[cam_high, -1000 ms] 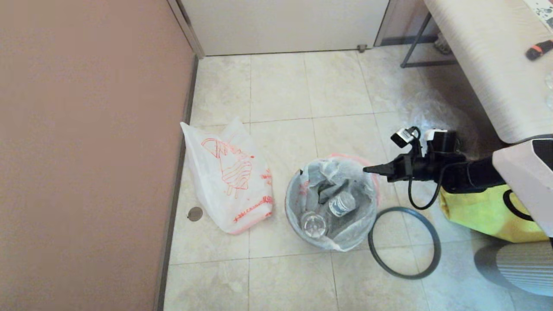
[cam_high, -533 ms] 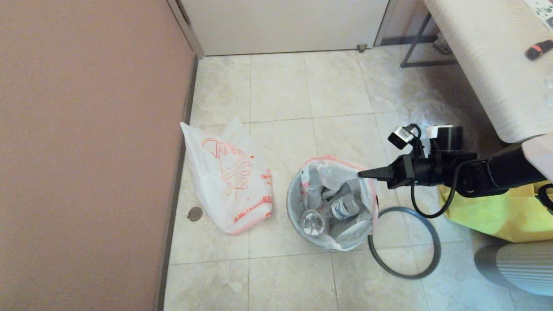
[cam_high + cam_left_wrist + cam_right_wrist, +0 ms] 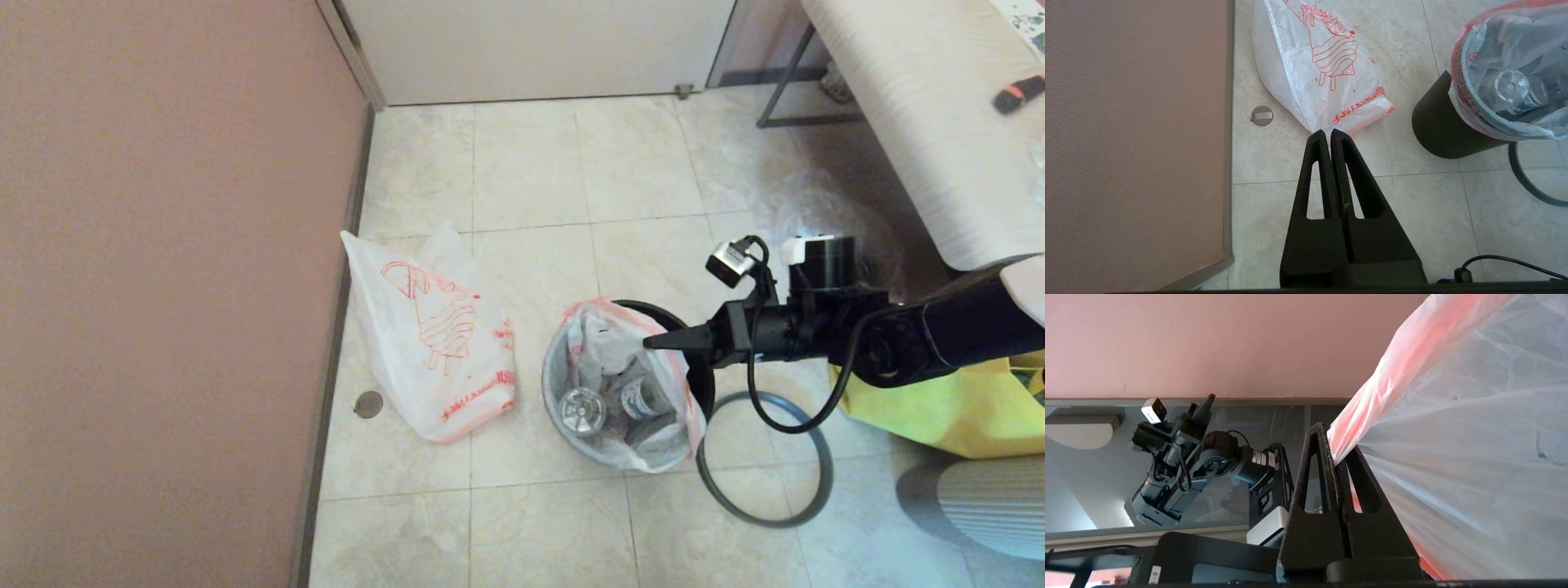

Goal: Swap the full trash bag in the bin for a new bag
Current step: Place the trash bag on the floor

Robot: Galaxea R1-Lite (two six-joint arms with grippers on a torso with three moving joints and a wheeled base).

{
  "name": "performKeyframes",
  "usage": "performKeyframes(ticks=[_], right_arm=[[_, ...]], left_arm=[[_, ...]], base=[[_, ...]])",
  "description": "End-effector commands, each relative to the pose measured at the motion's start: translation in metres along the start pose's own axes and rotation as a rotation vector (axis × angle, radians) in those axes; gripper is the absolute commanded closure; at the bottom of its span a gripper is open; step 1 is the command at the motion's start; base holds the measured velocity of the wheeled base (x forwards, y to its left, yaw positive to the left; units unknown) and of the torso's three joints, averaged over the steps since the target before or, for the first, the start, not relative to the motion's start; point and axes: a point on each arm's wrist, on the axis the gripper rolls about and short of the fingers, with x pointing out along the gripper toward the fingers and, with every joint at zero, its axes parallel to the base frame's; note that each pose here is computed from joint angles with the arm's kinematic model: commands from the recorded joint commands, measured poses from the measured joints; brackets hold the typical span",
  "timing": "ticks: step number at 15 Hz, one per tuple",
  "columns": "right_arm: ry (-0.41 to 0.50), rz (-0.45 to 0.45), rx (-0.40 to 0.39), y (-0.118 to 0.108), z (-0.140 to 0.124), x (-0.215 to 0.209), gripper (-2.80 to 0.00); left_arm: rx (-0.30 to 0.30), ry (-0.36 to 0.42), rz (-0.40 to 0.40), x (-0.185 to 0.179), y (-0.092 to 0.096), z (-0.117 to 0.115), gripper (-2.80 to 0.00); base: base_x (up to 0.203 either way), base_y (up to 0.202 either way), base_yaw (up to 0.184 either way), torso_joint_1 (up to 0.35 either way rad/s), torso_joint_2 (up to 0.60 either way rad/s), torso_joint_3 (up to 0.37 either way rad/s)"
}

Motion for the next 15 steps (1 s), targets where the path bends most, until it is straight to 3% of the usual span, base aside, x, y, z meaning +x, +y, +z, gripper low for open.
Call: performKeyframes(ticks=[1,4,9,15], right_arm=[[0.014,0.016,-0.006,0.015,-0.005,0.003,0.00],[0.013,0.031,-0.069,0.057,-0.007,0.007,0.00],[-0.062,0.000,-0.195,0.118,0.005,0.004,0.00],[-0.109,0.000,-0.273,0.210,0.012,-0.006,0.00]], left_arm=[[-0.001,-0.001,0.000,0.000,0.000,0.000,0.00],[-0.001,-0.001,0.000,0.000,0.000,0.000,0.00],[-0.001,-0.001,0.000,0.000,0.000,0.000,0.00],[-0.001,-0.001,0.000,0.000,0.000,0.000,0.00]], base=[[0.000,0.000,0.000,0.000,0.00,0.000],[0.000,0.000,0.000,0.000,0.00,0.000],[0.000,0.000,0.000,0.000,0.00,0.000],[0.000,0.000,0.000,0.000,0.00,0.000]])
